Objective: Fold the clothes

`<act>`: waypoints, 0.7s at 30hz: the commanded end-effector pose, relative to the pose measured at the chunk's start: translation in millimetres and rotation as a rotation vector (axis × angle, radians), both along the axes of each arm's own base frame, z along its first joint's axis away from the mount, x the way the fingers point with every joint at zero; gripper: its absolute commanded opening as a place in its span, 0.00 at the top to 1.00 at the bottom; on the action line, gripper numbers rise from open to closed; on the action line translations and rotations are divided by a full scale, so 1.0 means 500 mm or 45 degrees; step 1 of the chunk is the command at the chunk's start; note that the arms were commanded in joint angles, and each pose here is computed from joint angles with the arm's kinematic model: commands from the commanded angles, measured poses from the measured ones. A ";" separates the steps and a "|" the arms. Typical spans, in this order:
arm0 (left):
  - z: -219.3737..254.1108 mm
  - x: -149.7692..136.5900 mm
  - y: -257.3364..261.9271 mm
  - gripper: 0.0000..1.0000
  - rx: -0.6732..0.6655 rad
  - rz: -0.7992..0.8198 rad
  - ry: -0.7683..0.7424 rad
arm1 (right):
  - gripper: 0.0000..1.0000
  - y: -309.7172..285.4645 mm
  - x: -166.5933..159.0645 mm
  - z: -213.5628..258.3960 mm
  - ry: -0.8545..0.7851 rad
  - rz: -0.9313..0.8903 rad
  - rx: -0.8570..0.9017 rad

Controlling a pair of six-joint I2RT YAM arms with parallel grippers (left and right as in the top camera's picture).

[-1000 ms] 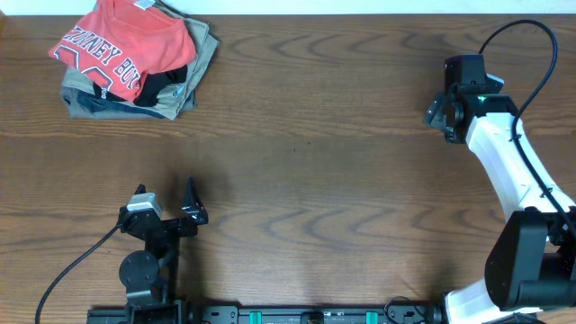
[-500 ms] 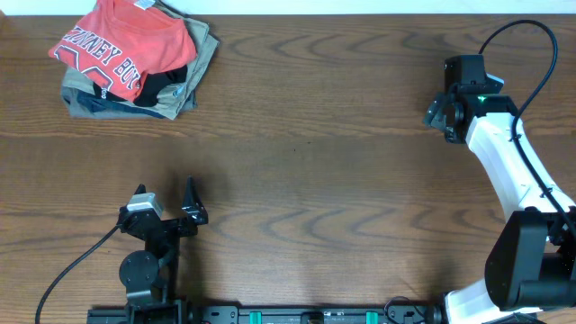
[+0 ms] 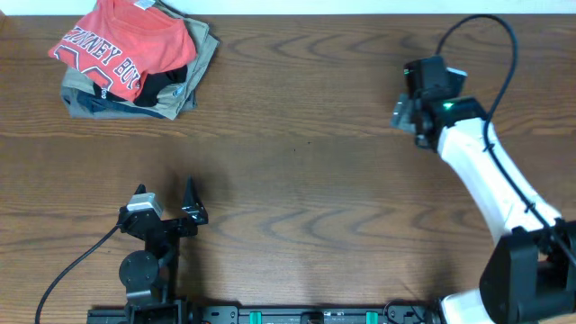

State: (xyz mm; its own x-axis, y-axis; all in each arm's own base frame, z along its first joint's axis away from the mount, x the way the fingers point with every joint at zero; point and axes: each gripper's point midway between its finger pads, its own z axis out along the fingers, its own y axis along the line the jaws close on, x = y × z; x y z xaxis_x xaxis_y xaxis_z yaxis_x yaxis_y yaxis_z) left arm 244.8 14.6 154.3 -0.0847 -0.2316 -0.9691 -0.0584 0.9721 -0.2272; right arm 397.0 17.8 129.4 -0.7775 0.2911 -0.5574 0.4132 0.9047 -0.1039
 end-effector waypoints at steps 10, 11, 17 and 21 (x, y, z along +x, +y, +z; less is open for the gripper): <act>-0.030 -0.002 -0.005 0.02 0.007 -0.021 0.060 | 0.01 0.116 -0.029 0.121 -0.200 0.201 0.039; -0.030 -0.002 -0.005 0.03 0.007 -0.021 0.060 | 0.01 0.116 -0.031 0.129 -0.214 0.202 0.044; -0.030 -0.002 -0.005 0.02 0.007 -0.021 0.060 | 0.01 0.111 -0.046 0.187 -0.312 0.201 0.075; -0.030 -0.002 -0.005 0.02 0.007 -0.021 0.060 | 0.01 0.103 -0.065 0.245 -0.413 0.199 0.106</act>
